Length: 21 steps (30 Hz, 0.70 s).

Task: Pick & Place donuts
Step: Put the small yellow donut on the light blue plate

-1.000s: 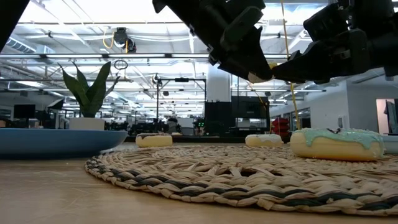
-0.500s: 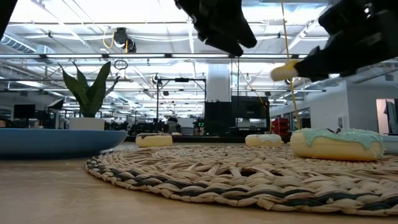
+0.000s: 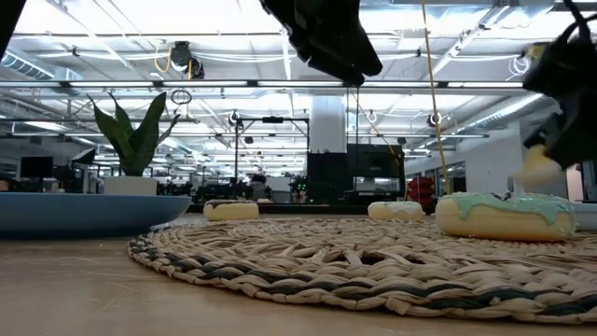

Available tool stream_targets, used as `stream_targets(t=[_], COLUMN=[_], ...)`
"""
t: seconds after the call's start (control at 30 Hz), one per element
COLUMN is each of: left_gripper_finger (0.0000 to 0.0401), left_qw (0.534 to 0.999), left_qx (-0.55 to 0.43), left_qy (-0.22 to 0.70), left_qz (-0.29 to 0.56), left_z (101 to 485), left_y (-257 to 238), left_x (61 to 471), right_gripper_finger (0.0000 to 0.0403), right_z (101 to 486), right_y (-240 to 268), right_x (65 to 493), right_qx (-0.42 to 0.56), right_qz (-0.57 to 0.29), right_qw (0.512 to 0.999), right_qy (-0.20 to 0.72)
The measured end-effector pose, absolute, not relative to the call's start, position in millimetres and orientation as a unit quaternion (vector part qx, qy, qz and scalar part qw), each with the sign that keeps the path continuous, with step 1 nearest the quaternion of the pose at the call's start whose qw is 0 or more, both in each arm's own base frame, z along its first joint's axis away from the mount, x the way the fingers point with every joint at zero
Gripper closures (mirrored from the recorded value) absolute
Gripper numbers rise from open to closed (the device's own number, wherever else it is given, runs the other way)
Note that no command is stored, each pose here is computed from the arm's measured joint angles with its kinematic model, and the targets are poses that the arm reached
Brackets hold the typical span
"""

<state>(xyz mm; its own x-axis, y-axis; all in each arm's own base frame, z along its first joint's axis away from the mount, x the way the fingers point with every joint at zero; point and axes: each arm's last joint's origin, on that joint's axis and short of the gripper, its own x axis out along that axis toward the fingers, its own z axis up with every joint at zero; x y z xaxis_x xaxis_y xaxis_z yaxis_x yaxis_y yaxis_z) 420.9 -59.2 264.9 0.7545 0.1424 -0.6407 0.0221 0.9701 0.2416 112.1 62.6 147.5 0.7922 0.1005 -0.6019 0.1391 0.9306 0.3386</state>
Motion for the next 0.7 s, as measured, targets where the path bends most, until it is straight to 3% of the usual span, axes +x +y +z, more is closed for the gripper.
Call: stream_targets(t=[0.3,0.7], left_gripper_finger=[0.0004,0.0004], left_qw=[0.927,0.927], left_qx=[0.109,0.108], left_qy=[0.357,0.358], left_qz=[0.036,0.037], left_z=[263.4,263.1], left_y=[-59.0,-59.0], left_x=[419.7,419.6], right_gripper_finger=[0.0392,0.0392], right_z=[138.5,145.7], right_y=[64.0,68.5], right_x=[95.1,95.5], right_qx=[0.245,0.256], right_qz=[-0.044,-0.004], right_qw=[0.89,0.899], right_qy=[0.382,0.356])
